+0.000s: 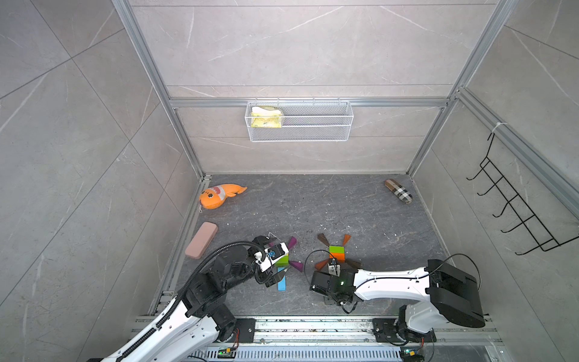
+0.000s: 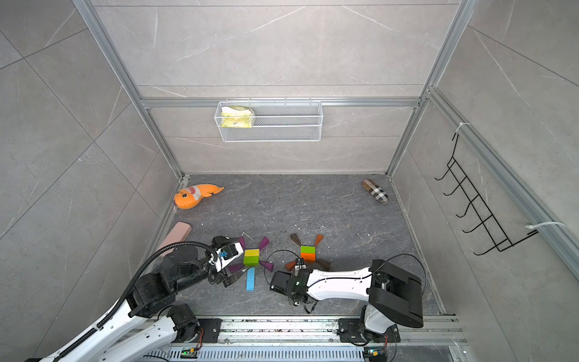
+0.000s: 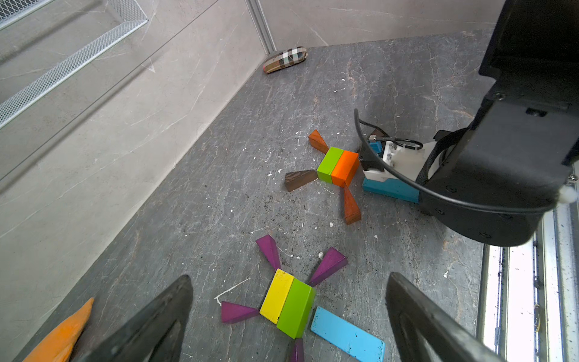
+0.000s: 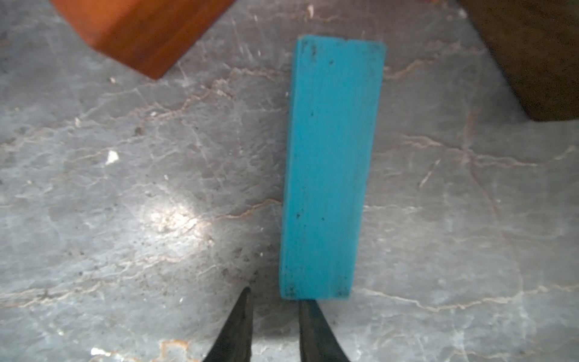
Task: Assemble a small pinwheel with building blocks
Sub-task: Assemble the building block at the center of the board.
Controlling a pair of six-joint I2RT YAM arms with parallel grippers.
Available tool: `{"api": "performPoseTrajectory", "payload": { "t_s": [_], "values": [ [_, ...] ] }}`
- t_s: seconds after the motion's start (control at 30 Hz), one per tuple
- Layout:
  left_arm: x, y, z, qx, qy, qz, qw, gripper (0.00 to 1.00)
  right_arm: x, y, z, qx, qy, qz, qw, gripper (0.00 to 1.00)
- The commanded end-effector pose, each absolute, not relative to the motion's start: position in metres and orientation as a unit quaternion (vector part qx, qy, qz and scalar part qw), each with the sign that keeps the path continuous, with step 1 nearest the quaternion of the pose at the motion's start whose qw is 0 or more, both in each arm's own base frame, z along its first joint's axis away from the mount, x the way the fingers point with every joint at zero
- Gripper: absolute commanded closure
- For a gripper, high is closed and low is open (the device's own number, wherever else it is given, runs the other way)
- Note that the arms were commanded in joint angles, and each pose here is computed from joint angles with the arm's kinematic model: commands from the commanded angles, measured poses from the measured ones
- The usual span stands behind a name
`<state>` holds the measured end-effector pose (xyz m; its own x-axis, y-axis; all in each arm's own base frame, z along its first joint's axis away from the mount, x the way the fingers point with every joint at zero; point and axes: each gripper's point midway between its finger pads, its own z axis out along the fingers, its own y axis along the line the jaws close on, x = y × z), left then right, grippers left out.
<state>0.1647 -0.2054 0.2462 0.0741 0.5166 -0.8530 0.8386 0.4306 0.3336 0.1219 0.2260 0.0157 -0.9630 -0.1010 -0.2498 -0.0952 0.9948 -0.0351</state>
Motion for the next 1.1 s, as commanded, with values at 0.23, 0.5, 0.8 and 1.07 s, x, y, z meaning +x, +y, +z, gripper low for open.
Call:
{"api": "performPoseTrajectory", "payload": {
  "t_s": [0.23,0.5,0.8,1.07],
  "values": [
    [0.165,-0.209,0.257,0.512,0.655,-0.160,0.533,0.04,0.131,0.228,0.019,-0.057,0.989,-0.020,0.138,0.71],
    [0.164,-0.210,0.256,0.514,0.656,-0.162,0.529,0.04,0.130,0.229,0.021,-0.057,0.989,-0.023,0.131,0.72],
    [0.168,-0.210,0.254,0.512,0.658,-0.155,0.530,0.04,0.129,0.205,0.089,-0.064,0.983,-0.032,0.171,0.68],
    [0.170,-0.213,0.248,0.510,0.665,-0.160,0.522,0.03,0.155,0.185,0.150,-0.081,0.974,-0.028,0.211,0.62]
  ]
}}
